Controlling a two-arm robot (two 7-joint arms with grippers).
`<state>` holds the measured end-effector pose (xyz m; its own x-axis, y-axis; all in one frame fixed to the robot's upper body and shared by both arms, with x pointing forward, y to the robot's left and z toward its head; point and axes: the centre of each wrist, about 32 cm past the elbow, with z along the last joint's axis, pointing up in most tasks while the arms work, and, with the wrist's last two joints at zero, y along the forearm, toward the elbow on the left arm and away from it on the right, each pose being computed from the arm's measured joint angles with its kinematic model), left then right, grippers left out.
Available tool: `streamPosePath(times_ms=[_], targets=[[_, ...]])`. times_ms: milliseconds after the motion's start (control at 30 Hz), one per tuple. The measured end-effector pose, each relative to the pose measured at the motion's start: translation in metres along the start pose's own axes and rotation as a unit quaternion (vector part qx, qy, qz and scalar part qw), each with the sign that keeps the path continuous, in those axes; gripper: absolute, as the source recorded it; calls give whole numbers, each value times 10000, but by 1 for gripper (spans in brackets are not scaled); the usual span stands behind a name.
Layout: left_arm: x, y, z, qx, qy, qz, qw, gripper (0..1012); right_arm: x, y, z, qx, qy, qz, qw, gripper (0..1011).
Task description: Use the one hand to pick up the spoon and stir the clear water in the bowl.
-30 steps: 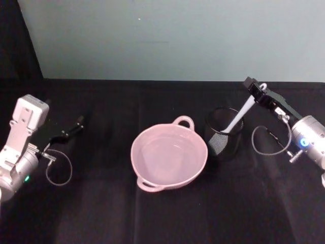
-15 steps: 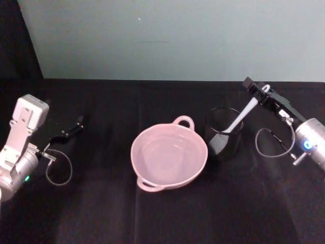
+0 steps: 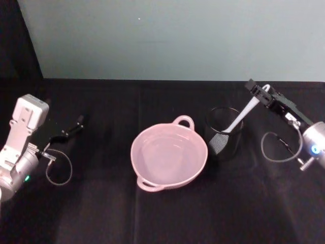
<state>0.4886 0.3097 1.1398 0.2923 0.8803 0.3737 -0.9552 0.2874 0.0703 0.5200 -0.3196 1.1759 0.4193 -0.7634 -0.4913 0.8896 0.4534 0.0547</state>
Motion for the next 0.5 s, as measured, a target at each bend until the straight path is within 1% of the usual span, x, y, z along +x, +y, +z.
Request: streamPosePath(times_ms=[67, 100, 200, 233, 400, 433, 500], targets=[[0, 0, 0, 0, 0, 0, 10000, 1011, -33, -88, 28, -16, -31, -47, 10000, 1004], [0, 0, 0, 0, 0, 0, 10000, 1011, -33, -88, 28, -16, -31, -47, 10000, 1004], [0, 0, 0, 0, 0, 0, 10000, 1011, -61, -165, 58, -6, -65, -82, 9999, 1004], [0, 0, 0, 0, 0, 0, 10000, 1011, -75, -209, 79, 8, -89, -105, 9999, 1004], [0, 0, 0, 0, 0, 0, 10000, 1011, -125, -328, 141, 33, -180, -168, 9997, 1004], [0, 0, 0, 0, 0, 0, 10000, 1011, -137, -374, 166, 41, -206, -195, 9996, 1004], [0, 0, 0, 0, 0, 0, 10000, 1011, -145, -396, 175, 44, -212, -203, 9996, 1004]])
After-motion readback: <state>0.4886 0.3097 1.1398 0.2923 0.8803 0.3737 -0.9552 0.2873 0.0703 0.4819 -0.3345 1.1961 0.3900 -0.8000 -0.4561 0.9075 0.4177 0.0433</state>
